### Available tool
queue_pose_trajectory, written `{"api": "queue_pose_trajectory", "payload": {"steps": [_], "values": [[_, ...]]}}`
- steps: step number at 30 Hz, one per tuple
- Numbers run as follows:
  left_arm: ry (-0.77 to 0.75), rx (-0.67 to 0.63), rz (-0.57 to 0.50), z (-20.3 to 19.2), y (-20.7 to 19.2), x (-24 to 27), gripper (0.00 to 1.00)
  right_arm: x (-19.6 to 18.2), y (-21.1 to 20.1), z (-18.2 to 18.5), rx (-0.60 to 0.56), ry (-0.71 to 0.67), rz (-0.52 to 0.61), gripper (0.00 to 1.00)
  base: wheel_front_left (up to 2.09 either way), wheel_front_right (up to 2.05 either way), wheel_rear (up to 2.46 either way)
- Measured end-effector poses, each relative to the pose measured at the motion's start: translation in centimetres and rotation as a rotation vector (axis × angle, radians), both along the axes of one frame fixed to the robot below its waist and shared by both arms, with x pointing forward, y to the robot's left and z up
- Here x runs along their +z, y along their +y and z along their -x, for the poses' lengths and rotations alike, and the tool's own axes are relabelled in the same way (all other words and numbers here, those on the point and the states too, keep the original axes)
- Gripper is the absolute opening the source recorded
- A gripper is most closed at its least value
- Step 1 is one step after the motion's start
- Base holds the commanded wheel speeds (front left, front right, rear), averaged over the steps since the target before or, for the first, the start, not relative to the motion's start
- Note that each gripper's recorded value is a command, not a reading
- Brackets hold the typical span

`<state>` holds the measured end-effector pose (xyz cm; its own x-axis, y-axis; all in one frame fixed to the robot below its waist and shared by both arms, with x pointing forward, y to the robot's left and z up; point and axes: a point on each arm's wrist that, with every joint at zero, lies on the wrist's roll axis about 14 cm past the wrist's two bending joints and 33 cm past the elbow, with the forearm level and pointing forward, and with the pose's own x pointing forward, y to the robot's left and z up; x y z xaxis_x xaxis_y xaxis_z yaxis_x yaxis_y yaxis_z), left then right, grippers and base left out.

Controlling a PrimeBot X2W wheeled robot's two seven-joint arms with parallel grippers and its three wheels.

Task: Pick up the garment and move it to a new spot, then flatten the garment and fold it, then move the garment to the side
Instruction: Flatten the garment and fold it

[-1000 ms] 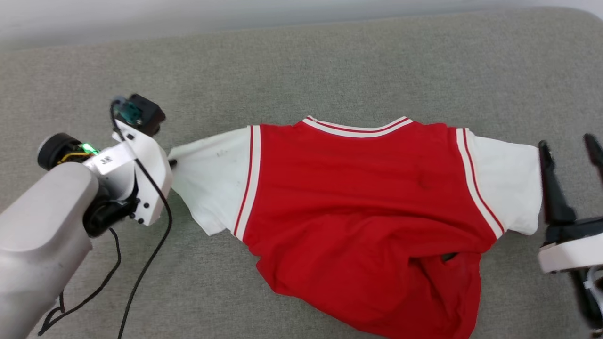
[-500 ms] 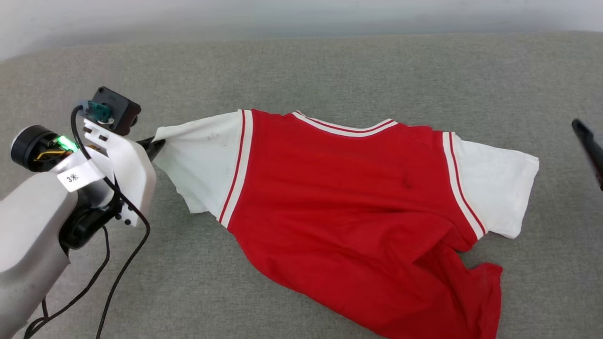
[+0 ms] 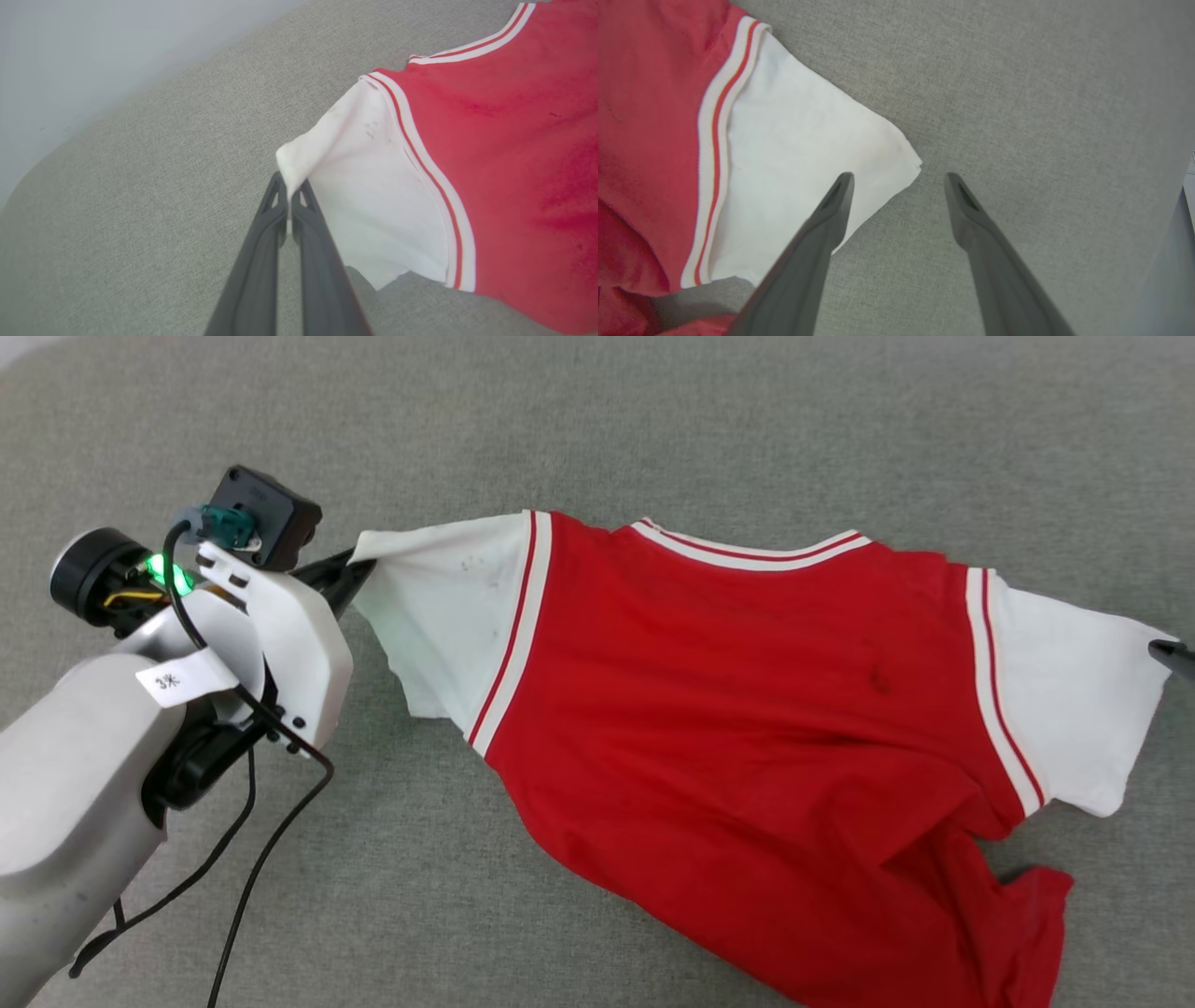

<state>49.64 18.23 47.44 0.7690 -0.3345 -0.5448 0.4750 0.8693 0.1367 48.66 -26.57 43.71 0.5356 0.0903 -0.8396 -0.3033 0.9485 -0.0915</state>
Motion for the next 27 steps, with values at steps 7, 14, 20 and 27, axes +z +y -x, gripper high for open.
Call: {"api": "queue_pose_trajectory", "payload": {"steps": [7,14,20,27], "values": [[0.000,0.001,0.002,-1.0,-0.1,-1.0,0.00,-4.8,0.8,-0.6,0.000,0.116,0.013,1.00,0.00,0.00,0.00],[0.008,0.000,0.008,-1.4,-0.2,-2.0,0.00,-8.3,0.8,0.6,0.014,0.210,0.035,1.00,0.00,0.00,0.00],[0.013,0.001,0.008,-1.6,-0.3,-2.3,0.00,-8.4,0.9,0.3,0.011,0.163,0.002,0.00,0.00,0.00,0.00],[-0.061,-0.011,0.018,-1.7,-0.6,-0.3,0.00,-5.1,1.9,-1.7,0.045,-0.037,-0.039,0.00,0.00,0.00,0.00]]}}
